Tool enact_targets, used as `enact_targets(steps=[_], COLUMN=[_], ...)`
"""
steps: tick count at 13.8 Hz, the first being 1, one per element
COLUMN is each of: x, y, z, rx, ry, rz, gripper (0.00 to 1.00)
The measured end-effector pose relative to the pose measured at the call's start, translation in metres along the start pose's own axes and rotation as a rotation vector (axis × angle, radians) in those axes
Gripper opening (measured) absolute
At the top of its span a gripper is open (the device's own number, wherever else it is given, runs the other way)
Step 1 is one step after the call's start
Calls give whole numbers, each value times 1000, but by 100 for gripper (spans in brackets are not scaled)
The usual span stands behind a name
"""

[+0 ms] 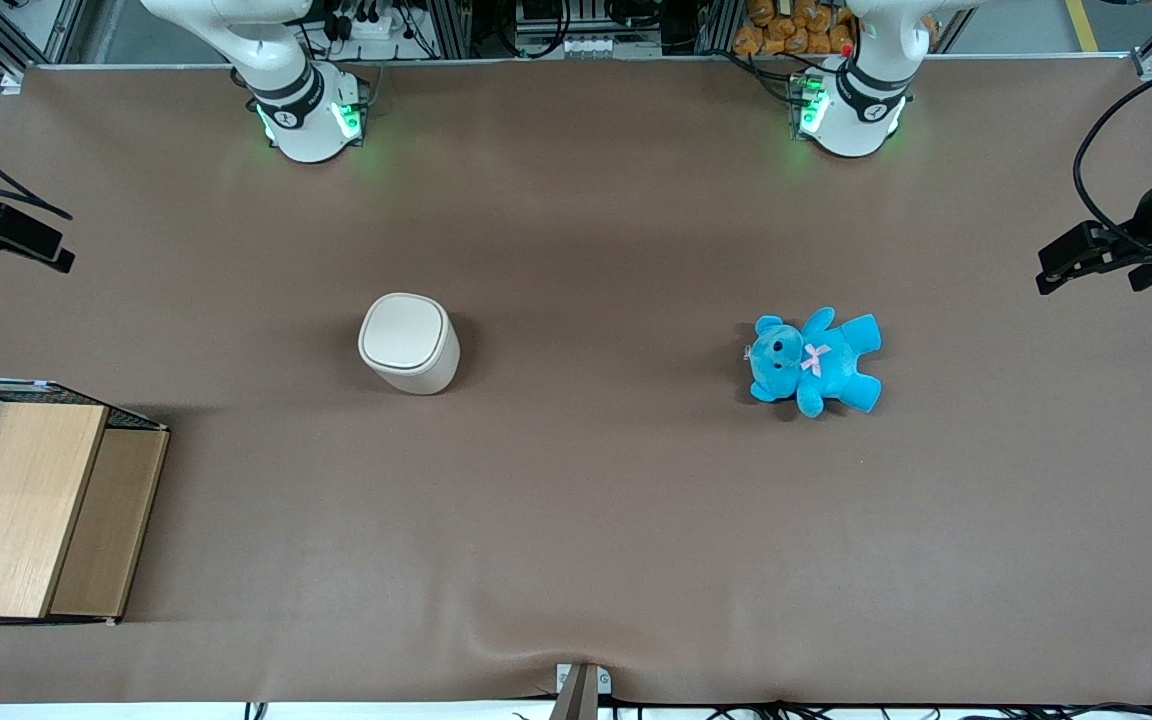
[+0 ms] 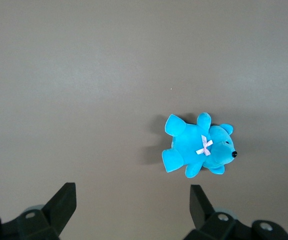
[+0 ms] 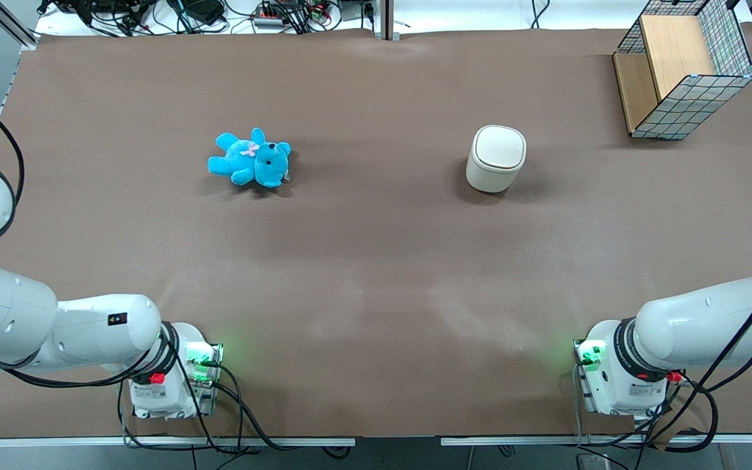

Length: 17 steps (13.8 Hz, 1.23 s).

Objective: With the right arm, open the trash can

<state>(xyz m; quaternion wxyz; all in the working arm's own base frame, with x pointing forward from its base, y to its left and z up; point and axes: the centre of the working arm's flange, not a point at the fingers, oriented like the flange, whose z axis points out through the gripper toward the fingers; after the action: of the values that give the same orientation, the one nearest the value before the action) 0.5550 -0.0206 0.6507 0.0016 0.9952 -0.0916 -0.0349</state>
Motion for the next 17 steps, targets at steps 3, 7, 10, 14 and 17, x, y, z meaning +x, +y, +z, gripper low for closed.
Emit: enact_targets(steps=[3,7,10,14,17], x=[0,1,0,1,6], y=[0,-1,-8,-19,-30], z=[2,5,6,14,27], rx=[-1,2,6,11,47], ry=[-5,-12,-14,-30,-59], rz=[0,-2,-13,-23,-5], gripper=[100,100,100,100,100])
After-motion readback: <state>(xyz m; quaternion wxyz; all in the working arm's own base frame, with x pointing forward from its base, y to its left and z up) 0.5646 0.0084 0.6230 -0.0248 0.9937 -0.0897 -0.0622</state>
